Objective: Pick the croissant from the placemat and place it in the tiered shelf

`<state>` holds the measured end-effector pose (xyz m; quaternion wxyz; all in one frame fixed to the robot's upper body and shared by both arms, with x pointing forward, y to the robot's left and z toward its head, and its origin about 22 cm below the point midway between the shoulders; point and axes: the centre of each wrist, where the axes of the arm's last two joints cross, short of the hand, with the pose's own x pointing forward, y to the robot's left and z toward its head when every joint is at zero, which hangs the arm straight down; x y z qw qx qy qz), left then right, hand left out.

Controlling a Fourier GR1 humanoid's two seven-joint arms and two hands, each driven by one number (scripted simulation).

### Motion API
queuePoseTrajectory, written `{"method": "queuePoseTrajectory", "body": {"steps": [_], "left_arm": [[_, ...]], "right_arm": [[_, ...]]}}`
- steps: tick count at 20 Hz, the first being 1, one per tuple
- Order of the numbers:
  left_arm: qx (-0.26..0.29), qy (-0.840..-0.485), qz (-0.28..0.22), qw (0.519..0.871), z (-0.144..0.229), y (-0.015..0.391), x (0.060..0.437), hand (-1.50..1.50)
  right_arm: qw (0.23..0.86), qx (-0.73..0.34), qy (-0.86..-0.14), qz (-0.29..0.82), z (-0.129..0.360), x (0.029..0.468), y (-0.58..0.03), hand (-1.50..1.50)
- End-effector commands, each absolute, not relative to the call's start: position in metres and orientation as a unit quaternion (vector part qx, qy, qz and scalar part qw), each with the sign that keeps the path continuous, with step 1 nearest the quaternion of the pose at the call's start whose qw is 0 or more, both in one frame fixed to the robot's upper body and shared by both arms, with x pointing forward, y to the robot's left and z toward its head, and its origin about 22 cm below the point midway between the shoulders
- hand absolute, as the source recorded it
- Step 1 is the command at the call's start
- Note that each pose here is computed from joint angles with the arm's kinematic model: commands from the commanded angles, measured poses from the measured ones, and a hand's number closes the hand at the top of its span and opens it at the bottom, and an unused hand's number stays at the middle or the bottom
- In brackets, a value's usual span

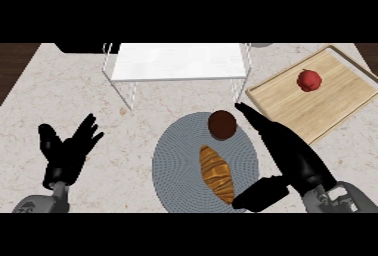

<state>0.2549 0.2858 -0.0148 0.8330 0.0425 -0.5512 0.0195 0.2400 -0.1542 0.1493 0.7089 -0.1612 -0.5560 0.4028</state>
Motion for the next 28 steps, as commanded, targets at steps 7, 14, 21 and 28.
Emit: {"method": "queuePoseTrajectory", "body": {"steps": [7, 14, 21, 28], "left_arm": [[0.039, -0.523, 0.027, 0.851, -0.041, 0.291, 0.232, 0.00], [0.040, -0.530, 0.033, 0.847, -0.025, 0.294, 0.245, 0.00], [0.046, -0.534, 0.020, 0.844, -0.025, 0.310, 0.234, 0.00], [0.042, -0.525, 0.021, 0.850, -0.025, 0.290, 0.242, 0.00]], "right_arm": [[0.714, -0.192, -0.492, 0.461, 0.129, 0.230, -0.113, -1.50], [0.721, -0.238, -0.471, 0.449, 0.107, 0.221, -0.096, -1.50], [0.716, -0.251, -0.468, 0.453, 0.096, 0.226, -0.077, -1.50], [0.716, -0.270, -0.448, 0.462, 0.060, 0.227, -0.101, -1.50]]}}
